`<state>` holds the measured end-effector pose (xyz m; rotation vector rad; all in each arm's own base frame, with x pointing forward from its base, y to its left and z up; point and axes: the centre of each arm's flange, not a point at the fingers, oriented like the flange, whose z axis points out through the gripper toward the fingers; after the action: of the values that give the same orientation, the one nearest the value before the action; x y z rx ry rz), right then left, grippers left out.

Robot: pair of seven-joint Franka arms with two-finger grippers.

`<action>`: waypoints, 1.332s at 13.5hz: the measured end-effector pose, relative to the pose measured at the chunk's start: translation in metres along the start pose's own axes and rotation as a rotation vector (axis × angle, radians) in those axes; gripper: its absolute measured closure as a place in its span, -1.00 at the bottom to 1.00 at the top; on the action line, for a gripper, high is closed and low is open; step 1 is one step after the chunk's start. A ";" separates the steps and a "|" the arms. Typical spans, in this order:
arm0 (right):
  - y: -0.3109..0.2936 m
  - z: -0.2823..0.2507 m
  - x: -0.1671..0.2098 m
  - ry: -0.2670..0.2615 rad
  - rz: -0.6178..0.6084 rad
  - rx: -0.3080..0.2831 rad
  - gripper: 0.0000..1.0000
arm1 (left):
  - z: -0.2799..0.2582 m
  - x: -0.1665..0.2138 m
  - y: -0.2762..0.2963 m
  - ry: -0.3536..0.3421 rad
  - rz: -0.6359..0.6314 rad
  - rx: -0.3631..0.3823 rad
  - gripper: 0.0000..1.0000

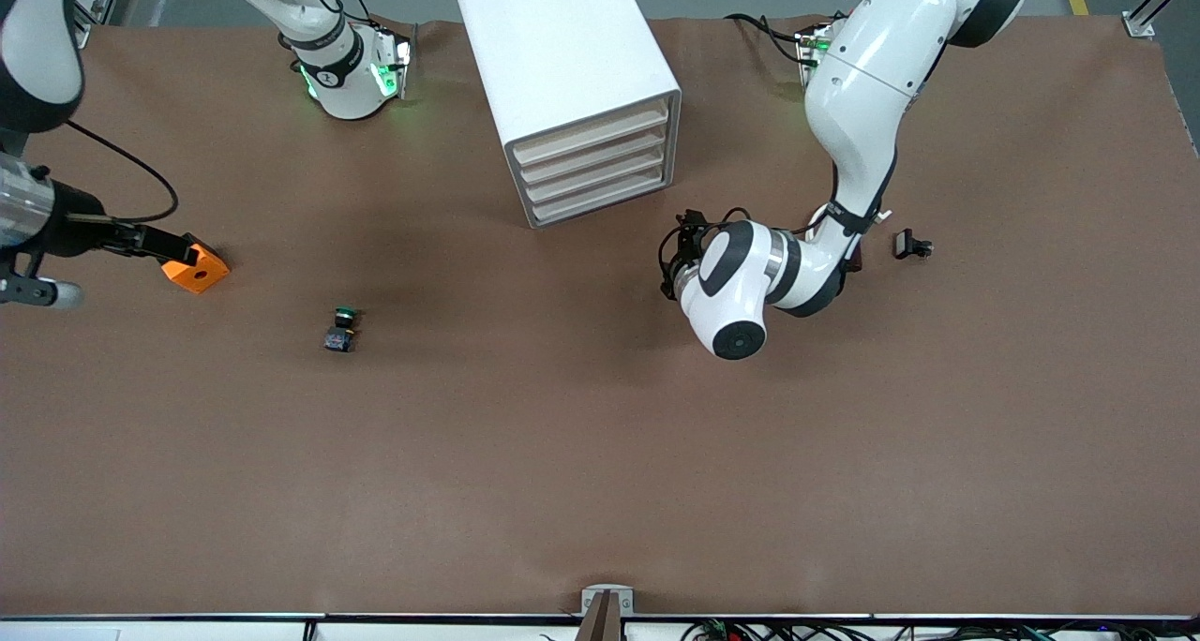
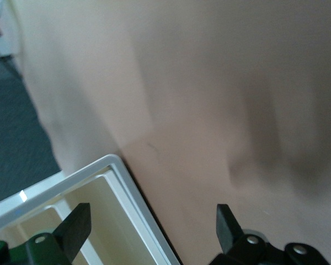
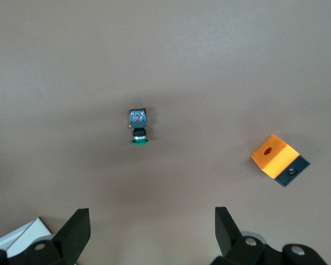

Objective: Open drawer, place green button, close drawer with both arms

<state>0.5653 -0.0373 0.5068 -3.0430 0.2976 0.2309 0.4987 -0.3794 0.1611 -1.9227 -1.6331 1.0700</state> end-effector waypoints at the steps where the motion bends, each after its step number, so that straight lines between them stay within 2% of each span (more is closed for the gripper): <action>1: -0.005 0.012 0.001 0.007 0.012 -0.001 -1.00 | 0.006 0.000 -0.002 -0.021 -0.031 0.045 -1.00; 5: -0.006 0.062 0.008 0.067 0.040 0.003 -1.00 | 0.017 -0.007 -0.015 -0.094 -0.133 0.198 -1.00; 8: -0.002 0.116 0.005 0.119 0.050 0.004 -1.00 | 0.021 -0.012 -0.021 -0.135 -0.188 0.269 -1.00; 12: -0.025 0.160 0.000 0.160 0.102 0.008 -1.00 | 0.033 -0.012 -0.016 -0.171 -0.225 0.320 -1.00; 16: -0.048 0.216 0.005 0.192 0.103 0.007 -1.00 | 0.044 -0.012 -0.011 -0.188 -0.298 0.359 -1.00; 18: -0.047 0.244 0.009 0.185 0.106 0.000 -1.00 | 0.051 -0.014 -0.010 -0.182 -0.313 0.371 -1.00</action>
<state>0.5484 0.0285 0.2681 -3.0563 0.4709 -0.0453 0.4533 -0.3994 0.1408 -1.3195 -1.6209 1.3315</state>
